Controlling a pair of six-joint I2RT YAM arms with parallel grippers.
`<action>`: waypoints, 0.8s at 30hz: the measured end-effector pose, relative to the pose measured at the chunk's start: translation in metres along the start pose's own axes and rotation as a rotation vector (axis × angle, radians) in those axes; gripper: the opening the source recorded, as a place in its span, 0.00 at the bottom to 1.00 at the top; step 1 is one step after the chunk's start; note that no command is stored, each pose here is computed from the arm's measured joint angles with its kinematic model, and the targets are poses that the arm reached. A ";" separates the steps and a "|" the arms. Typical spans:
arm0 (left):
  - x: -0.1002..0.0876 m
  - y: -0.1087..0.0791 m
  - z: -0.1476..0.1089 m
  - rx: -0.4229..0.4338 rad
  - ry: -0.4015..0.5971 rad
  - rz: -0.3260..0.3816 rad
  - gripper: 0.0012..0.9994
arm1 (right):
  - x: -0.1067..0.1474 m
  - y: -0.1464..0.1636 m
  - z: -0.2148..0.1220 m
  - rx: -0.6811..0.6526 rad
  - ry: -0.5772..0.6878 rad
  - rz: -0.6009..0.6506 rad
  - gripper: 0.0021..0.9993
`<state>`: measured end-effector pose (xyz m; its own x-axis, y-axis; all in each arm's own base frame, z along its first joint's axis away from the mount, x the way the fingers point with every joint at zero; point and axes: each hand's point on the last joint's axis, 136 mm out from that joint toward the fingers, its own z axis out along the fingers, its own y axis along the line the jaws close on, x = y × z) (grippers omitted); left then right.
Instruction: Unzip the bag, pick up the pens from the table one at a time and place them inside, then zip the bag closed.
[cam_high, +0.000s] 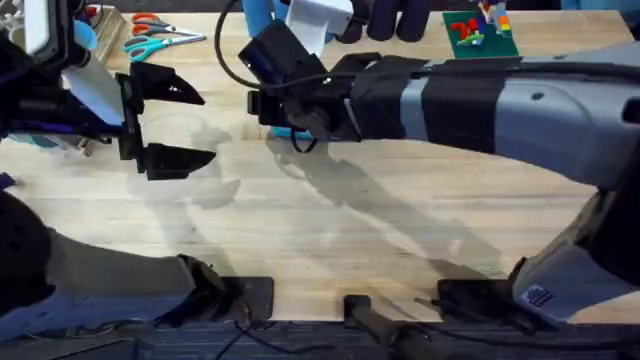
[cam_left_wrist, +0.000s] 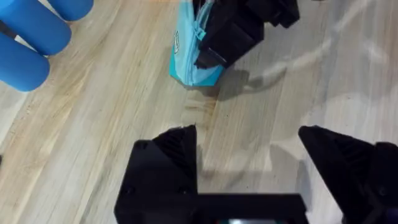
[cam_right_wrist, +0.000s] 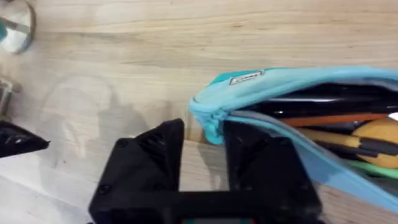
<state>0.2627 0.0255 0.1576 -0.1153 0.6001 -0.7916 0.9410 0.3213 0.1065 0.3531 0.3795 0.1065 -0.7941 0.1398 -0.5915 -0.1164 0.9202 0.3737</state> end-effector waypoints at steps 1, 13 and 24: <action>0.000 0.000 0.000 0.000 0.000 0.000 0.99 | 0.000 -0.001 0.000 0.003 0.001 0.001 0.36; 0.000 0.000 0.000 0.000 0.000 0.000 0.99 | 0.001 -0.006 0.001 0.018 0.009 0.007 0.03; 0.000 0.000 0.000 0.000 0.000 0.000 0.99 | -0.010 0.001 -0.012 -0.007 -0.014 -0.046 0.03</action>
<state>0.2627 0.0255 0.1576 -0.1152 0.6001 -0.7915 0.9409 0.3213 0.1066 0.3535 0.3741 0.1215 -0.7795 0.1024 -0.6180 -0.1569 0.9232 0.3509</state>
